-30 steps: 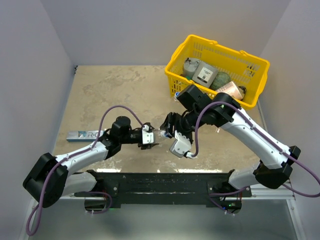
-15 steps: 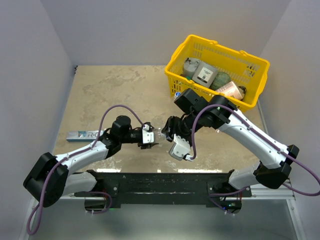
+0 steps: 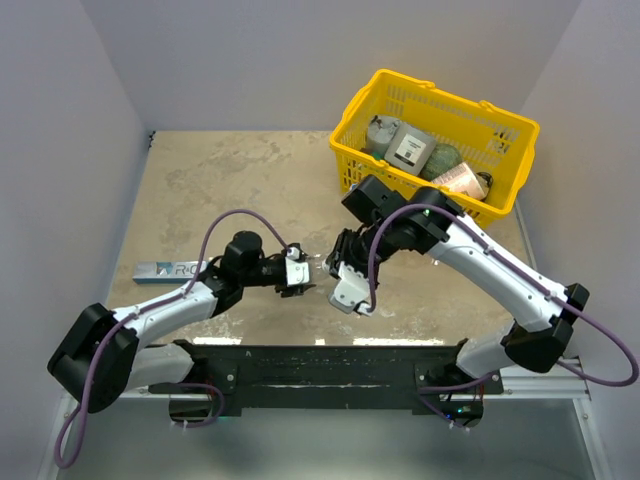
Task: Screw on the bottle caps
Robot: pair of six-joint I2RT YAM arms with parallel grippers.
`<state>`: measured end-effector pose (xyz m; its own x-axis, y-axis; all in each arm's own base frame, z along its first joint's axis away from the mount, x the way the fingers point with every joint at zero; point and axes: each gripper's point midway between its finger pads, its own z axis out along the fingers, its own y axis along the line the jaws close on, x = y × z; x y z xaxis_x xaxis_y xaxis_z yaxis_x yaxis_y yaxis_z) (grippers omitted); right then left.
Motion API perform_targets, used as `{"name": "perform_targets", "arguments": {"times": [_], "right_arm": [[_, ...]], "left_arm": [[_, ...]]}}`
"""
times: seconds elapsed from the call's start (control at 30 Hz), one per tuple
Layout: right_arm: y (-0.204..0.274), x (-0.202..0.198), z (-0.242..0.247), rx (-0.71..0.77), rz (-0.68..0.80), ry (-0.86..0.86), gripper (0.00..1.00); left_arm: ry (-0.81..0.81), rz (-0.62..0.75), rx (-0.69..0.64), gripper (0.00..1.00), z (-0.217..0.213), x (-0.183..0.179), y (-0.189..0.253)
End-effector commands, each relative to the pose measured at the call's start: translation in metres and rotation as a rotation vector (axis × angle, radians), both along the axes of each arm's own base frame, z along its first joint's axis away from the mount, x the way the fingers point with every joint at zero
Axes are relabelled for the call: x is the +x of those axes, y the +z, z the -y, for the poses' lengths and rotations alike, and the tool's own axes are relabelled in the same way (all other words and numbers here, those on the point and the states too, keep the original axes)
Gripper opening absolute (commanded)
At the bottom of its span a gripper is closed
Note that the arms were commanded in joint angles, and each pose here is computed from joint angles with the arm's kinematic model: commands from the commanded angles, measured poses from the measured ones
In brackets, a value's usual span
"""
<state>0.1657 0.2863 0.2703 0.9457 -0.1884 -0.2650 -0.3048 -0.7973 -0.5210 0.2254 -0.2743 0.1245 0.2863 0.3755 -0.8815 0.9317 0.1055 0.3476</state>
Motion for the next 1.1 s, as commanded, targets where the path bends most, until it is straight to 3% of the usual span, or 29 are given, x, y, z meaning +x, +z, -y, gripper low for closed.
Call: {"name": "perform_targets", "arguments": {"times": [0.0, 0.07, 0.1, 0.17, 0.2, 0.3, 0.4, 0.47, 0.57, 0.73, 0.87, 1.0, 1.07], "right_arm": [[-0.024, -0.002, 0.008, -0.130, -0.223, -0.242, 0.00], [-0.027, 0.015, -0.005, -0.118, -0.340, -0.408, 0.00], [-0.029, 0.016, -0.007, -0.129, -0.454, -0.572, 0.00], [-0.035, 0.037, -0.017, -0.111, -0.564, -0.761, 0.00], [-0.035, 0.044, -0.015, -0.107, -0.679, -0.944, 0.00], [-0.037, 0.062, -0.023, -0.068, -0.929, -1.226, 0.00], [-0.038, 0.067, -0.033, -0.066, -1.204, -1.415, 0.00], [-0.036, 0.065, -0.040, -0.073, -1.304, -1.442, 0.00], [-0.032, 0.062, -0.047, -0.099, -1.378, -1.442, 0.00], [-0.021, 0.069, -0.057, -0.091, -1.492, -1.426, 0.00], [-0.022, 0.078, -0.055, -0.061, -1.507, -1.452, 0.00], [-0.014, 0.093, -0.059, 0.009, -1.452, -1.447, 0.00], [-0.016, 0.102, -0.060, 0.029, -1.420, -1.470, 0.00]], "left_arm": [[0.129, 0.122, -0.150, 0.00, 0.007, 0.036, 0.058], [0.269, 0.130, -0.233, 0.00, -0.002, 0.054, 0.078], [0.326, 0.122, -0.266, 0.00, -0.006, 0.060, 0.083], [0.540, 0.110, -0.352, 0.00, -0.026, 0.085, 0.100], [0.705, 0.087, -0.417, 0.00, -0.045, 0.101, 0.110], [0.879, 0.120, -0.481, 0.00, -0.069, 0.119, 0.128], [0.926, 0.201, -0.483, 0.00, -0.078, 0.127, 0.144], [0.926, 0.256, -0.439, 0.00, -0.078, 0.132, 0.148], [0.934, 0.371, -0.271, 0.00, -0.086, 0.139, 0.134], [1.034, 0.554, -0.023, 0.00, -0.125, 0.139, 0.103], [1.104, 0.537, -0.018, 0.00, -0.138, 0.139, 0.108], [1.049, 0.419, -0.018, 0.00, -0.120, 0.145, 0.107], [1.035, 0.424, -0.024, 0.00, -0.116, 0.148, 0.112]]}}
